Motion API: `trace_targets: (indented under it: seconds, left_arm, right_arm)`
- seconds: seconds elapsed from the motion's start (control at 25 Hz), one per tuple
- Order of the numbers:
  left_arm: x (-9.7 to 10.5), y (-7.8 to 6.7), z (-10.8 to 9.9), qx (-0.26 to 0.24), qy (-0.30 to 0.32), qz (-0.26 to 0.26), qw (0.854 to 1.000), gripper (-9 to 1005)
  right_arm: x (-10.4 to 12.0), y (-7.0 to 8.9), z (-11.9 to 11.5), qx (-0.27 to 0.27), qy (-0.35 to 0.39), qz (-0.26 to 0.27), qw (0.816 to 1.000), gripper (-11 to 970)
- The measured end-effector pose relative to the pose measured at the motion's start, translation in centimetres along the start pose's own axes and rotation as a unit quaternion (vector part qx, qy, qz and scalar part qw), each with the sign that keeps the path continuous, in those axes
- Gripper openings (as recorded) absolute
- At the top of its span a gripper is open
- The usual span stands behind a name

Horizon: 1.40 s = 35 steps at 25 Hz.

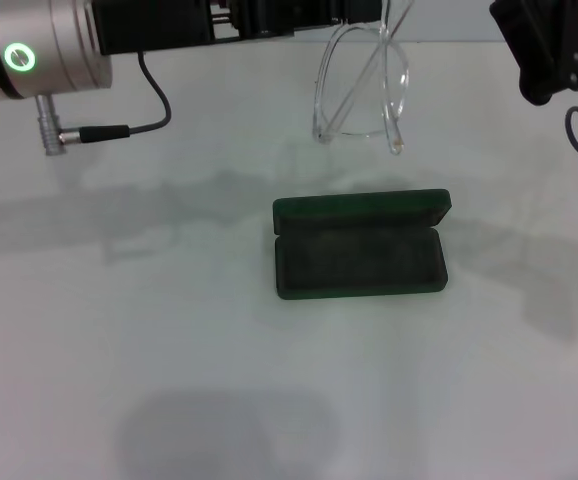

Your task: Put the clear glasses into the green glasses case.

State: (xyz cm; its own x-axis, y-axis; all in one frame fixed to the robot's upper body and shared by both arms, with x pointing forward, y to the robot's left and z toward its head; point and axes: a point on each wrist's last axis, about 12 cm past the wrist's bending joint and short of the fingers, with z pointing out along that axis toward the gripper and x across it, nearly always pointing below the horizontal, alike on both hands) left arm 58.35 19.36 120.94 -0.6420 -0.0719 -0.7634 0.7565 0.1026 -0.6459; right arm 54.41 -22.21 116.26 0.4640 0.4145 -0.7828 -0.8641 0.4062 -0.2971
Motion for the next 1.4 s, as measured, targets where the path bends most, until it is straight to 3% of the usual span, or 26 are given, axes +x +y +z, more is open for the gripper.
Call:
trace_targets:
  seconds: [1.4]
  left_arm:
    - [0.07,-0.19,0.48,0.008,0.014,0.002,1.0,75]
  right_arm:
    - [0.73,-0.22,0.24,0.018,0.016,-0.019,1.0,6]
